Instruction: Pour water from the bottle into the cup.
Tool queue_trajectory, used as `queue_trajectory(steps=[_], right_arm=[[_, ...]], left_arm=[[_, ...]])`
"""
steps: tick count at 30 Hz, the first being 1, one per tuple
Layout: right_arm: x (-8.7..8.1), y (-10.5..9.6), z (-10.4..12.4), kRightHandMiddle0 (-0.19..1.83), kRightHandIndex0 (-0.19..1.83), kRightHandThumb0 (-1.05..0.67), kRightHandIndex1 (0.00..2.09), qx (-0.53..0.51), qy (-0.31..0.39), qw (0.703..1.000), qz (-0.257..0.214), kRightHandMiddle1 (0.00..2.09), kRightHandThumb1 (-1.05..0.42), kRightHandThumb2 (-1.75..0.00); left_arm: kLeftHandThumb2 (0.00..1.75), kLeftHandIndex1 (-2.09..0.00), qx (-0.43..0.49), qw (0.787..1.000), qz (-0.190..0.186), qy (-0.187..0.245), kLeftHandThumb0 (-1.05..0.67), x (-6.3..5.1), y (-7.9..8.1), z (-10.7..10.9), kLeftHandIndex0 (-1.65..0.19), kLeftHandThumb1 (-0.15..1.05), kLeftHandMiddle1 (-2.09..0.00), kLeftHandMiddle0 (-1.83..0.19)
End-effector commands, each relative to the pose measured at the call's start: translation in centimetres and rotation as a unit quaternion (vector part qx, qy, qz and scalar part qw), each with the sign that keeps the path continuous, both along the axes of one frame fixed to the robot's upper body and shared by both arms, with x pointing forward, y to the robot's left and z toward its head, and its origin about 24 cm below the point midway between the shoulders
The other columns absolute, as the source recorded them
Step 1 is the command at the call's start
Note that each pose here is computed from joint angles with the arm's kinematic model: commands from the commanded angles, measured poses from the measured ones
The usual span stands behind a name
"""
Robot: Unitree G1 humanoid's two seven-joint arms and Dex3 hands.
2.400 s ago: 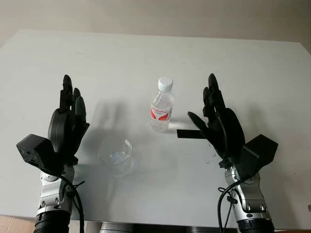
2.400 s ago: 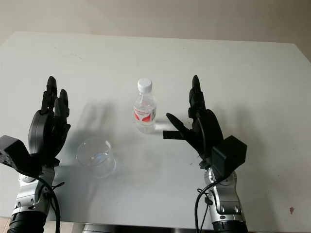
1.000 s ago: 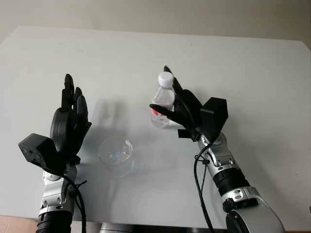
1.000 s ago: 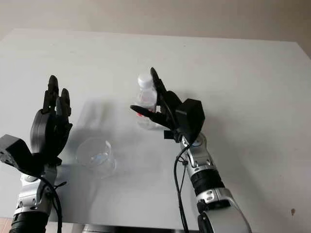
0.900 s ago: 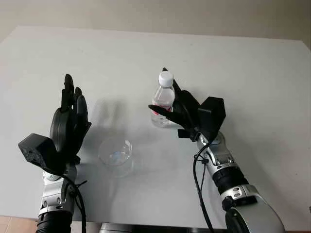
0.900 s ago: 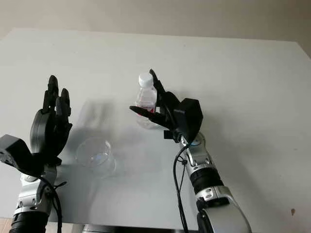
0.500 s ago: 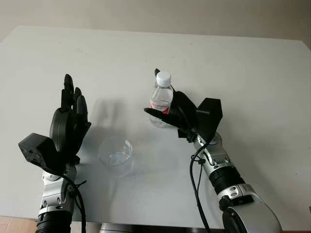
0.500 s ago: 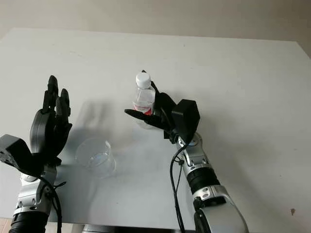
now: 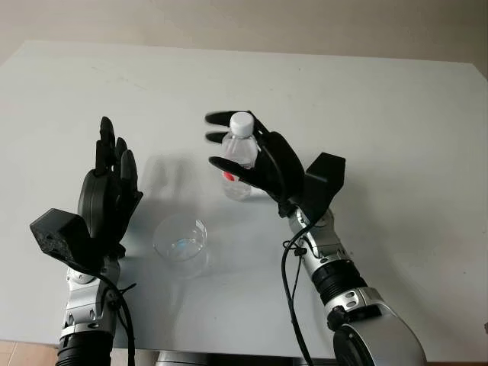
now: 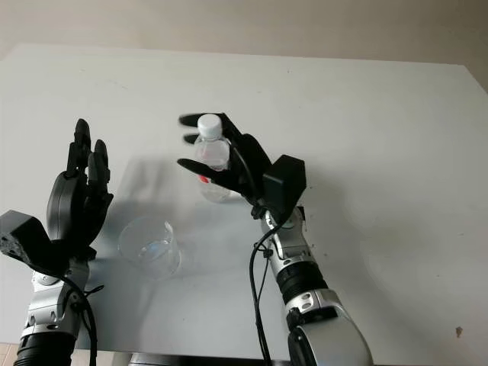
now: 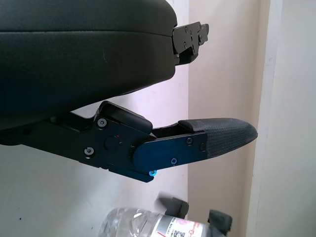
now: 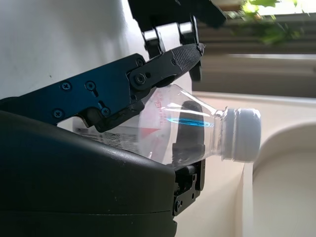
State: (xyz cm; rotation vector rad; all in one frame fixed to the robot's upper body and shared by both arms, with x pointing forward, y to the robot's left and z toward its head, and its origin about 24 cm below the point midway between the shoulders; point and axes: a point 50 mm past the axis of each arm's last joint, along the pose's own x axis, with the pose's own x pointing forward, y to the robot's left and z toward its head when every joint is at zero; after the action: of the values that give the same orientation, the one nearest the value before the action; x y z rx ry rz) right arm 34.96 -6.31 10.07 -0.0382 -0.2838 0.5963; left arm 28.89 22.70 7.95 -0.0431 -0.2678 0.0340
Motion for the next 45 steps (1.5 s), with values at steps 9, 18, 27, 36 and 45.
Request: queue_trajectory(steps=[9,18,27,36,45], right_arm=[[-0.7,-0.2,1.0,1.12,1.17,-0.37,2.09,-0.058,-0.041,0.995,0.067,2.09,-1.03,-0.05],[-1.1,-0.3,0.7,1.03,1.11,-0.32,2.09,-0.103,-0.070,0.991,0.053,2.09,-1.05,-0.14],[-0.4,-0.6,2.4,0.98,1.16,-0.23,2.09,-0.151,-0.158,0.976,0.001,2.09,-1.05,-0.23],[0.5,-0.3,5.2,0.64,1.05,-0.13,2.09,-0.275,-0.277,0.919,-0.051,2.09,-1.04,-0.22],[0.5,0.1,5.9,0.80,1.16,-0.09,2.09,-0.307,-0.365,0.875,-0.082,2.09,-0.61,-0.97]], left_arm=[[0.60,0.00,0.001,1.000,0.004,-0.011,-0.76,0.2,0.4,0.4,0.19,1.05,-0.05,0.19],[0.59,-0.01,-0.001,1.000,0.005,-0.008,-0.77,0.2,0.5,0.4,0.19,1.05,-0.05,0.18],[0.59,-0.01,0.001,1.000,0.003,-0.010,-0.76,0.2,0.4,0.3,0.19,1.05,-0.05,0.18],[0.59,-0.01,-0.001,1.000,-0.001,-0.006,-0.76,0.1,0.3,0.3,0.19,1.05,-0.05,0.19],[0.58,-0.01,0.002,1.000,-0.001,-0.007,-0.77,0.1,0.2,0.1,0.19,1.05,-0.05,0.19]])
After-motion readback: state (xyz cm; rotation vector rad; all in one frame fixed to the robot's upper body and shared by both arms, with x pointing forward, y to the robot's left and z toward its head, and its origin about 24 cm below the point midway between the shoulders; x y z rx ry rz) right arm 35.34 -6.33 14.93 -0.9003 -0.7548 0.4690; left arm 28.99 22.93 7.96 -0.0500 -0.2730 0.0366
